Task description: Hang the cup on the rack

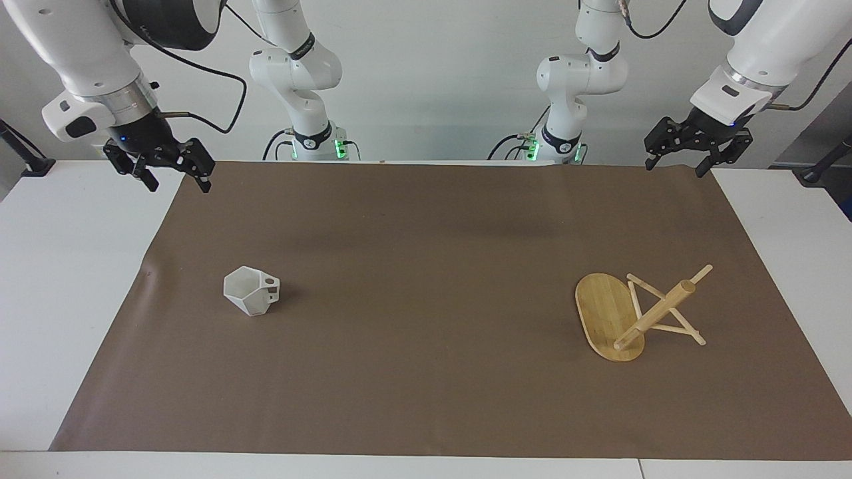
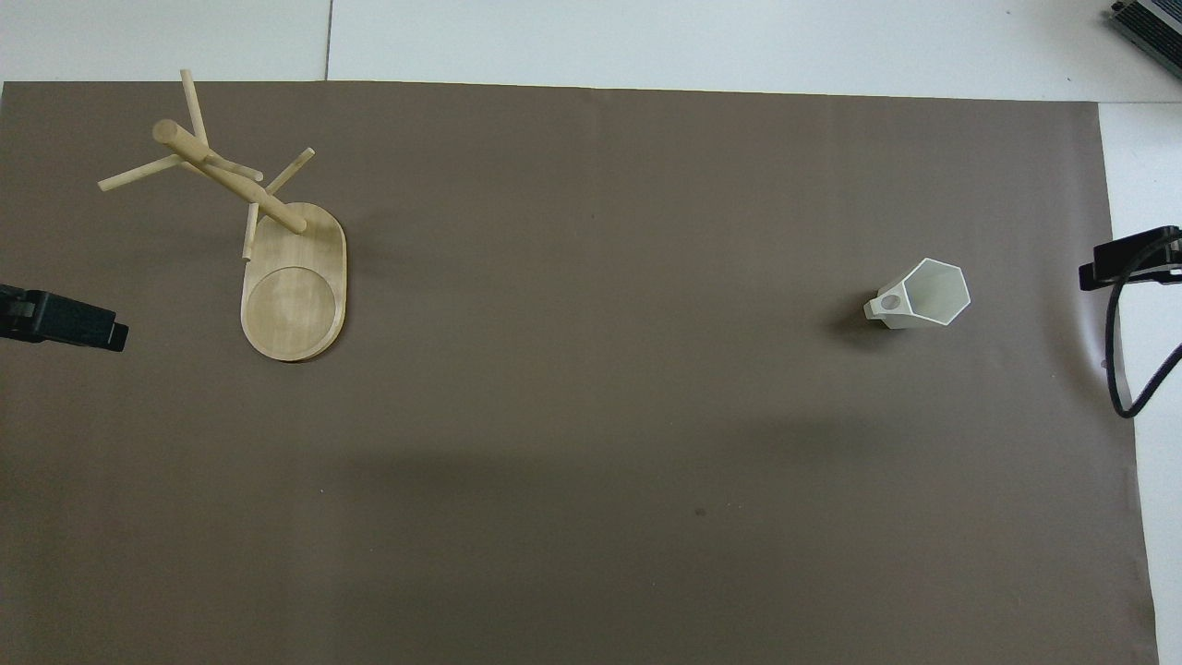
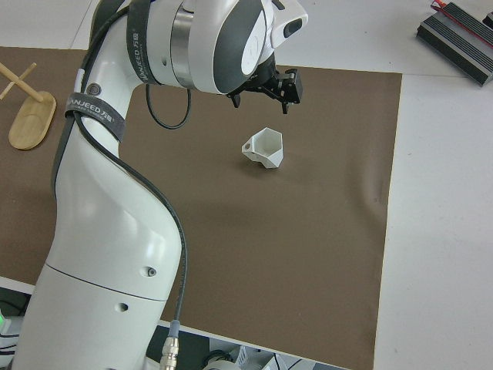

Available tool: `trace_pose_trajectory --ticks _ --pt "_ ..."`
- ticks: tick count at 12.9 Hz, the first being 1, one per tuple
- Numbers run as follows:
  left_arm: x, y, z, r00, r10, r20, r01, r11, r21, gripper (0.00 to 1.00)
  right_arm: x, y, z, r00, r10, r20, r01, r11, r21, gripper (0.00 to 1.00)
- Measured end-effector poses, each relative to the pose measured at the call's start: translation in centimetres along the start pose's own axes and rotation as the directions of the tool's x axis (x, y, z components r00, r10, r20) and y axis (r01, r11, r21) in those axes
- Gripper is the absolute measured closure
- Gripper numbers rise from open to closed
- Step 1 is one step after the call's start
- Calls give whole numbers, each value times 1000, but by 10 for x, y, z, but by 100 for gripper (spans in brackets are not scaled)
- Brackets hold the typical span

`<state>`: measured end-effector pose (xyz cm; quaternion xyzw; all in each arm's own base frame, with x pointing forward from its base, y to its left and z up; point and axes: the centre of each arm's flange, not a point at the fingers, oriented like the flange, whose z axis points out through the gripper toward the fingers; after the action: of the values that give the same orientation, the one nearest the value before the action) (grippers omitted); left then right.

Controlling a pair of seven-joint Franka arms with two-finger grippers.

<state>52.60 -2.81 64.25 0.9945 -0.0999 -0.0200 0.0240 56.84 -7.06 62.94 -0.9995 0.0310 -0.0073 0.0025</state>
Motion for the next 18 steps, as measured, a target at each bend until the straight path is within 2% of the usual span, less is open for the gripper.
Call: trace_pose_trajectory --ticks 7,18 --pt "-1 0 -1 1000 0 -1 0 1000 0 0 4 1 -1 999 -34 -31 34 999 -4 0" --pt "-3 1 1 1000 -1 13 1 1000 -2 0 5 5 2 999 -35 -27 35 999 -4 0"
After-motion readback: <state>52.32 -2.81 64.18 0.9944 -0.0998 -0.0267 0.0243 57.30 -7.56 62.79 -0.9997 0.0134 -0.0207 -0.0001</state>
